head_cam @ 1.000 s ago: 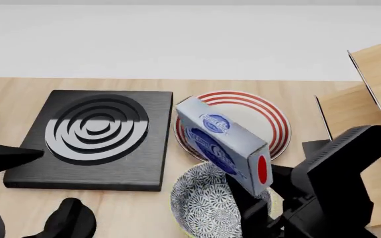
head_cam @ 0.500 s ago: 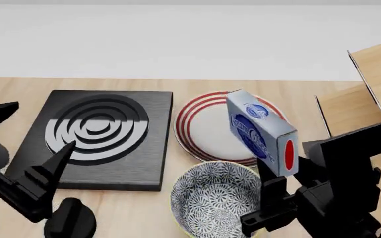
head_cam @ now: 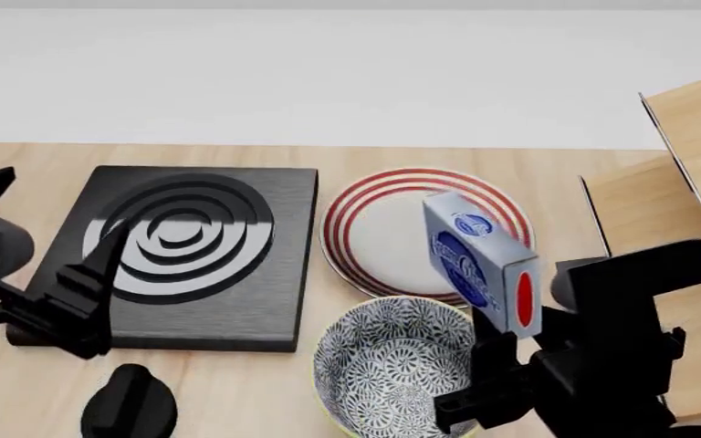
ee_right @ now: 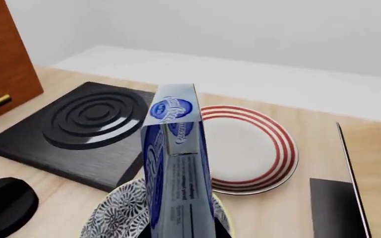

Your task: Pick up the cream cheese and put it in the bowl.

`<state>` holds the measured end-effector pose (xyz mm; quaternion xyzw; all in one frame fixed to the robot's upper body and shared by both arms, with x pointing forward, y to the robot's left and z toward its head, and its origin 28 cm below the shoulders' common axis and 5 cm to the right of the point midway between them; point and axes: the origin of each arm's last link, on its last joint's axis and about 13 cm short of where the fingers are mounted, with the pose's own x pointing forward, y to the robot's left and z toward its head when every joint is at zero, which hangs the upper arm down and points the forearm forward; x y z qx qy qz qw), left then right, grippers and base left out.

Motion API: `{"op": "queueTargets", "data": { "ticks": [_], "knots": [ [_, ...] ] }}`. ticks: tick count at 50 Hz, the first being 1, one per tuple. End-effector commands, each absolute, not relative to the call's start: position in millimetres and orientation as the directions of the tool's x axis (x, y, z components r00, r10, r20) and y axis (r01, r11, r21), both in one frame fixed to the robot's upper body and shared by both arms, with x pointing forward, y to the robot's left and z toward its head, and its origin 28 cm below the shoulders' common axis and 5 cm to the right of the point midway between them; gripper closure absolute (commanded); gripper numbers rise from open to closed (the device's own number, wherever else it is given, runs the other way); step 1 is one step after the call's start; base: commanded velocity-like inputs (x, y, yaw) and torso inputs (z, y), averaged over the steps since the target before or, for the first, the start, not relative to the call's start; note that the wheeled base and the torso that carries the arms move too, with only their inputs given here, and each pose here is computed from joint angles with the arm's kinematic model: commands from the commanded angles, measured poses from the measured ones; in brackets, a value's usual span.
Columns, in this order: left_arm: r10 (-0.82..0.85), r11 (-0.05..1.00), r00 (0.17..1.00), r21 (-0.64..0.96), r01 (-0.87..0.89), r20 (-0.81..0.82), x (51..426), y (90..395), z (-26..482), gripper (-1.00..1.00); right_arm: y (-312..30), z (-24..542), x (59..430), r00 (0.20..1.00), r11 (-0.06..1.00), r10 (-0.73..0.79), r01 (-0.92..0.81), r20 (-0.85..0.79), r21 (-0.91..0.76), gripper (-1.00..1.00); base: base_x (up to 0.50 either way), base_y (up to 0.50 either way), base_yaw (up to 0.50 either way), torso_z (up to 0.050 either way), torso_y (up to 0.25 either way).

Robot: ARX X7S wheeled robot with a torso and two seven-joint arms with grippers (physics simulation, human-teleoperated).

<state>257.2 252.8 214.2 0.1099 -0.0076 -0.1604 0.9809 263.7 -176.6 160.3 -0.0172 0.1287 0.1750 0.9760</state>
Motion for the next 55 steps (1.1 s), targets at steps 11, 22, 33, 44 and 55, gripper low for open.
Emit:
{"op": "queueTargets", "data": {
  "ticks": [11,22,33,44,55],
  "knots": [
    [-0.282,0.937,0.959,0.21,0.278,-0.01,261,253,208,-1.0,-169,155,268,0.886,0.939,0.335,-0.341,-0.319,0.04,1.0,0.0,0.0,0.0,0.0,0.0],
    [-0.277,0.94,0.961,0.205,0.274,-0.015,263,254,207,-1.0,-168,148,272,0.871,0.942,0.328,-0.33,-0.366,0.058,1.0,0.0,0.0,0.0,0.0,0.001],
    [-0.276,0.939,0.961,0.208,0.273,-0.016,264,255,206,-1.0,-162,142,268,0.857,0.946,0.31,-0.321,-0.412,0.044,1.0,0.0,0.0,0.0,0.001,0.001],
    [-0.268,0.941,0.963,0.21,0.265,-0.016,264,254,206,-1.0,-158,136,265,0.829,0.945,0.304,-0.326,-0.47,0.035,1.0,0.0,0.0,0.0,0.0,0.0],
    [-0.27,0.94,0.963,0.214,0.267,-0.016,264,254,206,-1.0,-155,131,268,0.82,0.945,0.297,-0.324,-0.489,0.03,1.0,0.0,0.0,0.0,0.0,0.001]
  ]
}}
